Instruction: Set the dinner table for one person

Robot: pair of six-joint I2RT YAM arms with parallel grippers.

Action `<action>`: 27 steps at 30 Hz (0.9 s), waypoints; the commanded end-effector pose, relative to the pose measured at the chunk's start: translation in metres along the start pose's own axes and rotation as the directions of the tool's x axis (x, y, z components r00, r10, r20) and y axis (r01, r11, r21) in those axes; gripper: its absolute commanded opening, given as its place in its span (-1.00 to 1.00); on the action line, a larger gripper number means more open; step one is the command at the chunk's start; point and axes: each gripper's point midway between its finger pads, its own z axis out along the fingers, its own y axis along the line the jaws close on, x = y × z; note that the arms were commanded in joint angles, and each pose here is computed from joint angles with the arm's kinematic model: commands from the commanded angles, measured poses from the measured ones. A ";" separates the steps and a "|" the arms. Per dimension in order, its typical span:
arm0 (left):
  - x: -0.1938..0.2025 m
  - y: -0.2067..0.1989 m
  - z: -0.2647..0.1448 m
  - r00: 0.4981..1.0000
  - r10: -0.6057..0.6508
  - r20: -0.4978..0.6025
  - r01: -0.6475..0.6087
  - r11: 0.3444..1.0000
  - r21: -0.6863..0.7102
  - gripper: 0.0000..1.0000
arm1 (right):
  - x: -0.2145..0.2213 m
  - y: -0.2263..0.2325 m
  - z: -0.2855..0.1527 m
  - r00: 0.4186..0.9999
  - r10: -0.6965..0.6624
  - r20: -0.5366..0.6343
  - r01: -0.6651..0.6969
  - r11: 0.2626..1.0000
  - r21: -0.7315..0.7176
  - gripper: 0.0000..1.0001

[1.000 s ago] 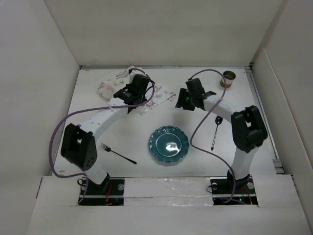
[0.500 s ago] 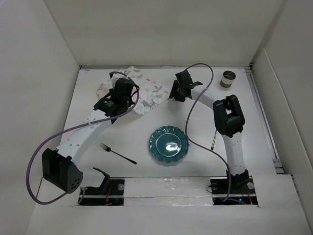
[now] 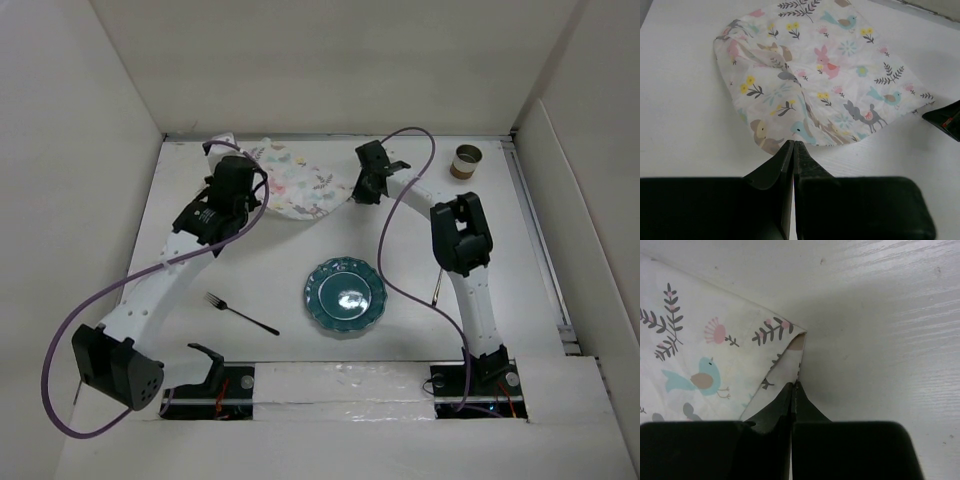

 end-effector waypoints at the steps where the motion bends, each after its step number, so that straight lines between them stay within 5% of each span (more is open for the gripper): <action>1: -0.039 0.000 -0.009 0.994 -0.049 0.094 0.047 0.998 0.029 -1.00 | -0.022 -0.008 -0.002 0.998 0.012 0.061 -0.015 0.998 0.056 -1.00; 7: -0.112 -0.013 0.004 0.966 -0.192 0.174 0.164 0.973 0.164 -1.00 | -0.120 -0.003 -0.094 0.923 -0.055 0.381 0.033 0.997 0.064 -1.00; 12: -0.221 -0.053 0.004 0.903 -0.324 0.281 0.229 0.919 0.321 -1.00 | -0.243 0.011 -0.236 0.702 -0.080 0.707 0.090 0.996 0.023 -1.00; 15: -0.288 -0.069 0.002 0.843 -0.438 0.312 0.283 0.855 0.435 -1.00 | -0.295 0.013 -0.292 0.601 -0.159 0.783 0.149 0.985 0.087 -1.00; 16: -0.320 -0.061 0.001 0.805 -0.481 0.348 0.297 0.833 0.467 -1.00 | -0.323 0.016 -0.336 0.513 -0.166 0.842 0.148 0.983 0.104 -1.00; 18: -0.335 -0.068 -0.005 0.791 -0.546 0.275 0.318 0.752 0.578 -1.00 | -0.334 0.014 -0.377 0.431 -0.130 0.893 0.151 0.986 0.071 -1.00; 20: -0.335 -0.060 -0.001 0.784 -0.558 0.272 0.320 0.739 0.593 -1.00 | -0.326 -0.006 -0.409 0.393 -0.152 0.907 0.115 0.987 0.116 -1.00; 24: -0.283 -0.032 0.008 0.787 -0.552 0.275 0.335 0.758 0.560 -1.00 | -0.269 -0.046 -0.391 0.451 -0.244 0.859 0.145 0.969 0.199 -1.00; 27: -0.195 -0.008 0.038 0.843 -0.512 0.164 0.398 0.799 0.451 -1.00 | -0.193 -0.070 -0.338 0.617 -0.176 0.767 0.204 0.977 0.060 -1.00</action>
